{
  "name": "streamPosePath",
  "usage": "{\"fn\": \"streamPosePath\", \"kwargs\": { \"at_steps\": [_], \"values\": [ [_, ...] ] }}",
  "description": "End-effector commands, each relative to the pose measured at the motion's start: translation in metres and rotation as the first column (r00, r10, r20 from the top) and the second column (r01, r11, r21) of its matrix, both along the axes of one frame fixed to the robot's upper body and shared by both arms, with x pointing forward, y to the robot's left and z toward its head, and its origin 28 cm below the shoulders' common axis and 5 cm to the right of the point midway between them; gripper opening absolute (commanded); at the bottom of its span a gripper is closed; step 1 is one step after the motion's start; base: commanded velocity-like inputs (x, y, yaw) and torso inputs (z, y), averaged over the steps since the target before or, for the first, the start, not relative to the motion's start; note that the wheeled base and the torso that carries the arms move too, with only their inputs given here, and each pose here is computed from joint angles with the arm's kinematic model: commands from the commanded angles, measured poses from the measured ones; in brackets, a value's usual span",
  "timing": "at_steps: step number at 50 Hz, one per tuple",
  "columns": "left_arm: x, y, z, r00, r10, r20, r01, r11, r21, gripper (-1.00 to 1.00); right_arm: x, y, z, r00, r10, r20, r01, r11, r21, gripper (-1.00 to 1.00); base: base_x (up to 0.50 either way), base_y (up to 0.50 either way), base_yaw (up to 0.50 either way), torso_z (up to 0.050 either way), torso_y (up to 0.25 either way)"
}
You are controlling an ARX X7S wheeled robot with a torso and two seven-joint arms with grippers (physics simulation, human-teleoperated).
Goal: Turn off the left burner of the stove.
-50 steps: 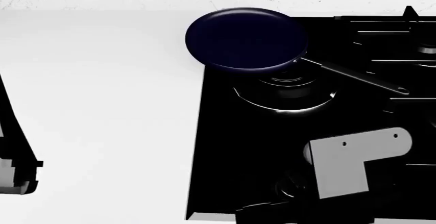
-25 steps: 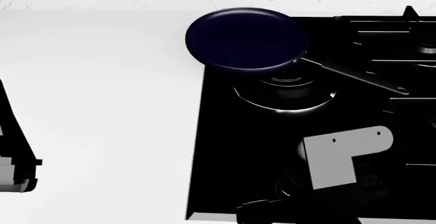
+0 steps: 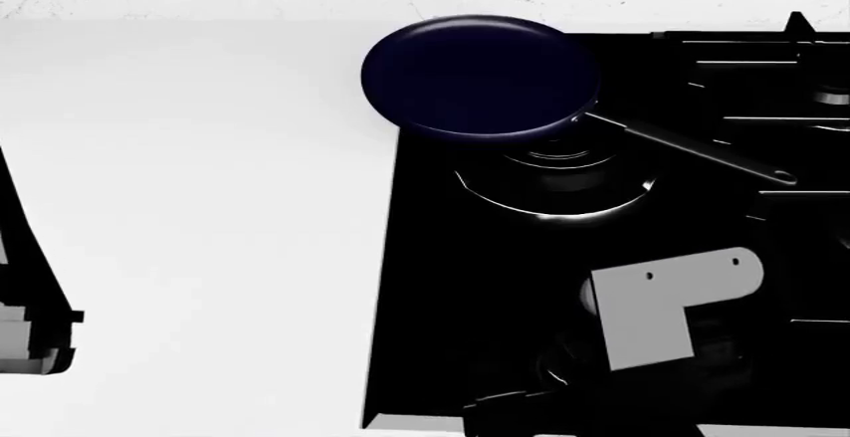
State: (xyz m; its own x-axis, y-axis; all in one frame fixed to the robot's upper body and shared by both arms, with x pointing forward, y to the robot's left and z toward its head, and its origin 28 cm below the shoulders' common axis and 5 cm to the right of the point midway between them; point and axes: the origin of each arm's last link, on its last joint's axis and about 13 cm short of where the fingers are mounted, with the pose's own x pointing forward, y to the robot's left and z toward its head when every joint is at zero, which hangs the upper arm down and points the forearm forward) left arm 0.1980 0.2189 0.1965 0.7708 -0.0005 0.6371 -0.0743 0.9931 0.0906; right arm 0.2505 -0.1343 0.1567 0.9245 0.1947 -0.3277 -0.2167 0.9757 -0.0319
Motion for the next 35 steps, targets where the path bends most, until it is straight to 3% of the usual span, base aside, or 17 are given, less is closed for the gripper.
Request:
{"fn": "streamPosePath", "kwargs": {
  "at_steps": [1, 11, 12, 35],
  "values": [
    [-0.0016, 0.0007, 0.0003, 1.000, 0.000, 0.001, 0.000, 1.000, 0.000, 1.00, -0.0023, 0.0002, 0.0001, 1.000, 0.001, -0.001, -0.001, 1.000, 0.008, 1.00, 0.00, 0.00, 0.00, 0.000, 0.000],
    [-0.0020, 0.0009, 0.0013, 1.000, 0.000, 0.001, 0.000, 1.000, -0.001, 1.00, -0.0021, -0.0006, 0.0009, 1.000, -0.003, 0.001, 0.003, 1.000, 0.004, 1.00, 0.00, 0.00, 0.00, 0.000, 0.000],
    [-0.0019, 0.0009, 0.0012, 1.000, 0.002, 0.000, -0.002, 1.000, -0.001, 1.00, -0.0021, -0.0007, 0.0009, 1.000, -0.005, 0.001, 0.005, 1.000, 0.004, -1.00, 0.00, 0.00, 0.00, 0.000, 0.000],
    [-0.0005, 0.0005, 0.0013, 1.000, 0.002, 0.000, -0.002, 1.000, -0.008, 1.00, -0.0018, 0.0002, 0.0035, 1.000, -0.004, 0.003, 0.004, 1.000, -0.009, -1.00, 0.00, 0.00, 0.00, 0.000, 0.000]
  ]
}}
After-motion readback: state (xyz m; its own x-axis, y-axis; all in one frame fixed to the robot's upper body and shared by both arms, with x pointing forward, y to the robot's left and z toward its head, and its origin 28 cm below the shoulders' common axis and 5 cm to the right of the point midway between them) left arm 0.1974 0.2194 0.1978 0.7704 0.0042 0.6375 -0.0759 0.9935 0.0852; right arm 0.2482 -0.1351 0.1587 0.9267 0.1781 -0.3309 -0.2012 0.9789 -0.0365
